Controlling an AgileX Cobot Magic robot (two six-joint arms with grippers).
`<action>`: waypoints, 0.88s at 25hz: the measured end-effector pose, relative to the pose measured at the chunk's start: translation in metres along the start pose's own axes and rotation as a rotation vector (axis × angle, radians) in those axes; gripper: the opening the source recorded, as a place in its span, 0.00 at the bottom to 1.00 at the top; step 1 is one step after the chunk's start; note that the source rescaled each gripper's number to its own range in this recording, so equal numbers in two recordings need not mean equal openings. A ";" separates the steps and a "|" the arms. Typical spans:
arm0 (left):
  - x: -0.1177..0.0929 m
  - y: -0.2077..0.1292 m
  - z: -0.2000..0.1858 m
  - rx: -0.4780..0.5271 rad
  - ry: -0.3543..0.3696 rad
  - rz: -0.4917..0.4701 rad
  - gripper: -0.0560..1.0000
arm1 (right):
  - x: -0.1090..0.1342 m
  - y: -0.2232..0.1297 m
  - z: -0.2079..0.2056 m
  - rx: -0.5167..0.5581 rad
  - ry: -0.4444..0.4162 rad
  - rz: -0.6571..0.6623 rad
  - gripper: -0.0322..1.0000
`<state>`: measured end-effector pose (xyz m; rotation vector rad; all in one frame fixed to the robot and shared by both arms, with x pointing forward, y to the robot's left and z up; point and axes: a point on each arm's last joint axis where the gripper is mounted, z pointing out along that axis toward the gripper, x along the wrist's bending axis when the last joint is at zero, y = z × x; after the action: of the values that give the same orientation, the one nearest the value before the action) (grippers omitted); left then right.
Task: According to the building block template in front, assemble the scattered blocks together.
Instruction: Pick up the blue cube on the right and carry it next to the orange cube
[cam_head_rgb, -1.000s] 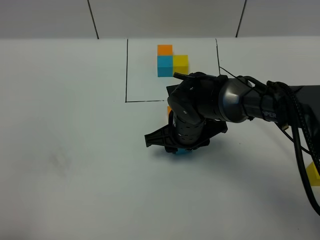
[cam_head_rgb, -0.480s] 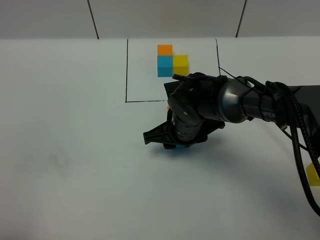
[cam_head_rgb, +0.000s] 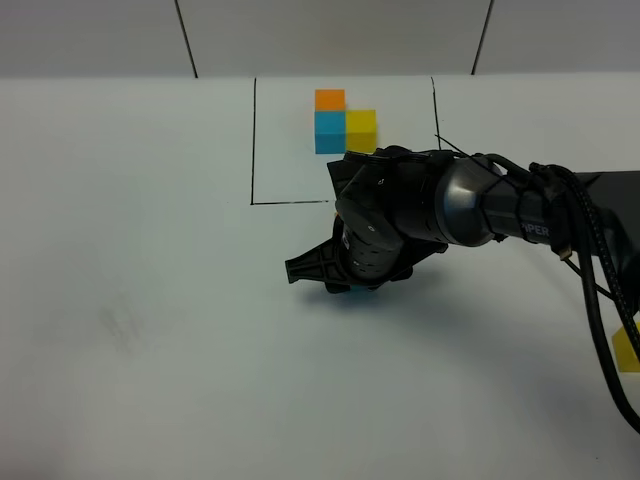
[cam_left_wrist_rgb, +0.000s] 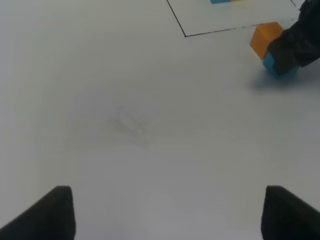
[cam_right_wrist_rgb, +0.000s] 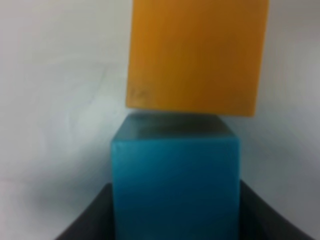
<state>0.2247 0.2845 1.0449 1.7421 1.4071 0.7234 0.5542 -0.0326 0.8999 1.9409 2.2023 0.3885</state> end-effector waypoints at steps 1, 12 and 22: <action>0.000 0.000 0.000 0.000 0.000 0.000 0.67 | 0.000 0.000 0.000 -0.002 -0.002 0.002 0.03; 0.000 0.000 0.000 0.000 0.000 0.000 0.67 | 0.001 0.001 0.000 -0.012 0.006 0.005 0.03; 0.000 0.000 0.000 0.000 0.000 0.000 0.67 | 0.002 0.002 0.004 -0.016 0.009 0.002 0.03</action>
<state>0.2247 0.2845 1.0449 1.7421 1.4071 0.7234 0.5566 -0.0306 0.8970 1.9371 2.1960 0.4141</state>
